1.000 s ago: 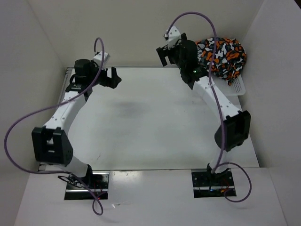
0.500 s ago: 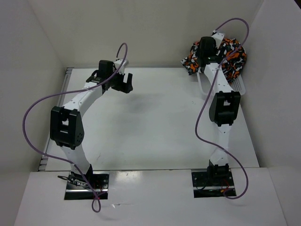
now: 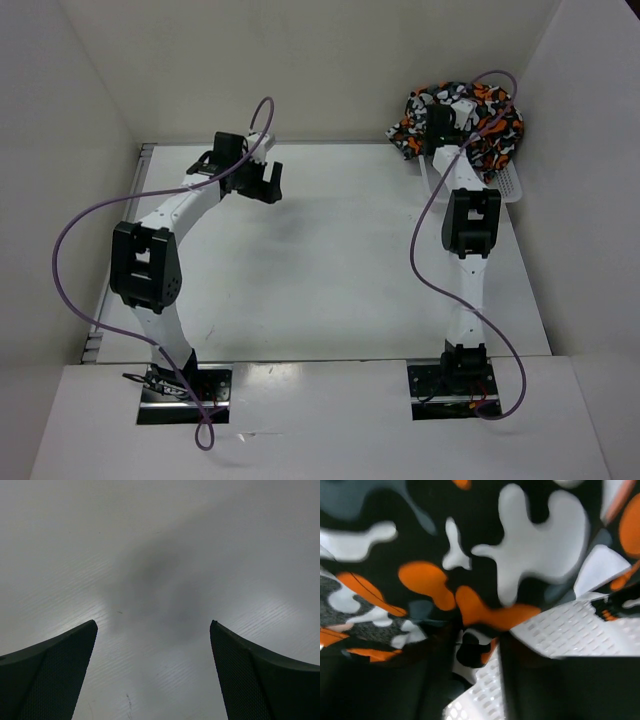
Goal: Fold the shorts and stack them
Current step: Grab the shorts from the pile
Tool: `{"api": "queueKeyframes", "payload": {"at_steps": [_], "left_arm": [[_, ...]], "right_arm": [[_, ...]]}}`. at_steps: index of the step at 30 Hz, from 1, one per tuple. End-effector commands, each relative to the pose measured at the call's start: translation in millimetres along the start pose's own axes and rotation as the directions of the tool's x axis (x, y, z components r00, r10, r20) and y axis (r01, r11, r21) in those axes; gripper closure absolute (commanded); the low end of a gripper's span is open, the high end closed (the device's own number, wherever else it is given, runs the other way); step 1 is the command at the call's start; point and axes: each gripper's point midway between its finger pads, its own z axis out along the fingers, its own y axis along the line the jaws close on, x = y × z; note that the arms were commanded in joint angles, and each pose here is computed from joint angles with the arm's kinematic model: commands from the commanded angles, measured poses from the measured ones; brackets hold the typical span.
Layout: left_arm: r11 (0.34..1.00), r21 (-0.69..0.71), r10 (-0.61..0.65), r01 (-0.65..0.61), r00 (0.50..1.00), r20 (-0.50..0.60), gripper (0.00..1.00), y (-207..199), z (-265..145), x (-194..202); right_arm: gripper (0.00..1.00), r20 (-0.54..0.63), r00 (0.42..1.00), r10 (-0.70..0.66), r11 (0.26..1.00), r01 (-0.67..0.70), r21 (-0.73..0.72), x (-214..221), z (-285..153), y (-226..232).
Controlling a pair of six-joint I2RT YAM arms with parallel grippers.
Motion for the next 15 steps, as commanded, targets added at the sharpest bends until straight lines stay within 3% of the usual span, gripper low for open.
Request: {"api": "queueKeyframes", "payload": {"at_steps": [1,2,3,4,8,15], "left_arm": [[1.000,-0.005,0.015,-0.015,1.000,0.026,0.00,0,1,-15],[1.000,-0.005,0.015,-0.015,1.000,0.026,0.00,0,1,-15],[1.000,0.006,0.012,-0.012,1.000,0.018,0.00,-2,0,-12],[1.000,0.020,0.012,-0.013,1.000,0.019,0.00,-4,0,-13],[0.999,0.030,0.012,-0.013,1.000,0.020,0.00,-6,0,-13],[0.999,0.016,0.029,-0.031,0.997,0.077,0.00,-6,-10,-30]], "right_arm": [[0.71,0.087,0.993,0.082,0.997,-0.082,-0.004,-42,-5,1],[0.80,0.084,0.994,0.066,0.998,-0.065,-0.012,-41,-5,2],[0.97,0.078,0.996,0.053,0.998,-0.051,-0.034,-40,-5,6],[1.00,0.088,0.995,0.047,0.998,-0.044,-0.036,-47,-9,5],[1.00,0.117,0.993,0.029,0.997,-0.021,-0.073,-71,-26,4],[1.00,0.159,0.985,0.066,0.979,-0.033,-0.199,-117,-103,17]]}}
